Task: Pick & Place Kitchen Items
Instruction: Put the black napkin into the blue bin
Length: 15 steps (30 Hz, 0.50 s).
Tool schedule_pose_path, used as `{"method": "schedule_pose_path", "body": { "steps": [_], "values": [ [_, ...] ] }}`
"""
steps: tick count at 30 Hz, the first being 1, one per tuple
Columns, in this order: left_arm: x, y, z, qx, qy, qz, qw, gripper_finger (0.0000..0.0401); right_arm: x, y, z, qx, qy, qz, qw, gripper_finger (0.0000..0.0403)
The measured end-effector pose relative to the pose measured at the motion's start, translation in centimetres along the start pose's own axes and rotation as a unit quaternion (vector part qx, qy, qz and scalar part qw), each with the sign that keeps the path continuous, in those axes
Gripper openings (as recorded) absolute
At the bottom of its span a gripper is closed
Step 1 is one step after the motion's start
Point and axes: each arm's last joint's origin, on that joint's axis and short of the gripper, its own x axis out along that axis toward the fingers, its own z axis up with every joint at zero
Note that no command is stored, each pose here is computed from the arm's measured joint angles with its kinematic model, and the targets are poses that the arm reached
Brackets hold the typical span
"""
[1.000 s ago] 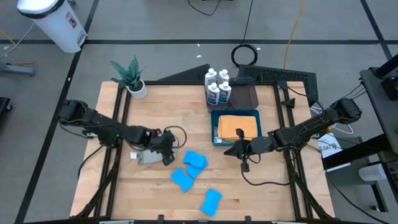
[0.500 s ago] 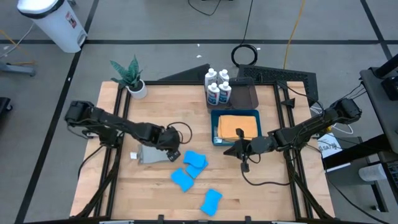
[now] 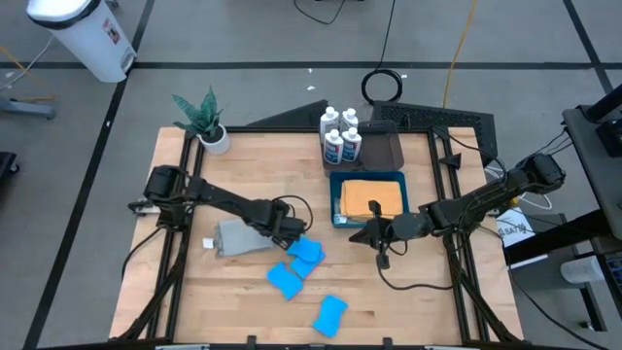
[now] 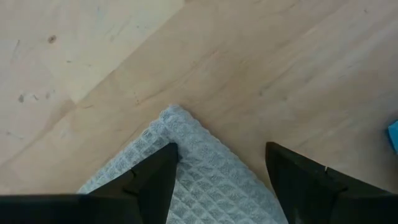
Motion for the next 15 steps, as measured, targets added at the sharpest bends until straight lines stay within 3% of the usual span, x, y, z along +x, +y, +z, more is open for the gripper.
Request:
{"method": "schedule_pose_path", "body": {
  "steps": [9,15],
  "values": [
    [0.0,0.4,-0.6,0.004,0.03,0.018,0.999,0.0248,0.0,0.0,0.0,0.0,-0.001,0.0,1.0,0.0],
    [-0.2,1.5,-1.7,-0.009,0.077,0.075,0.994,0.0237,0.0,0.0,0.1,0.001,-0.004,0.001,1.0,0.0]
  ]
}}
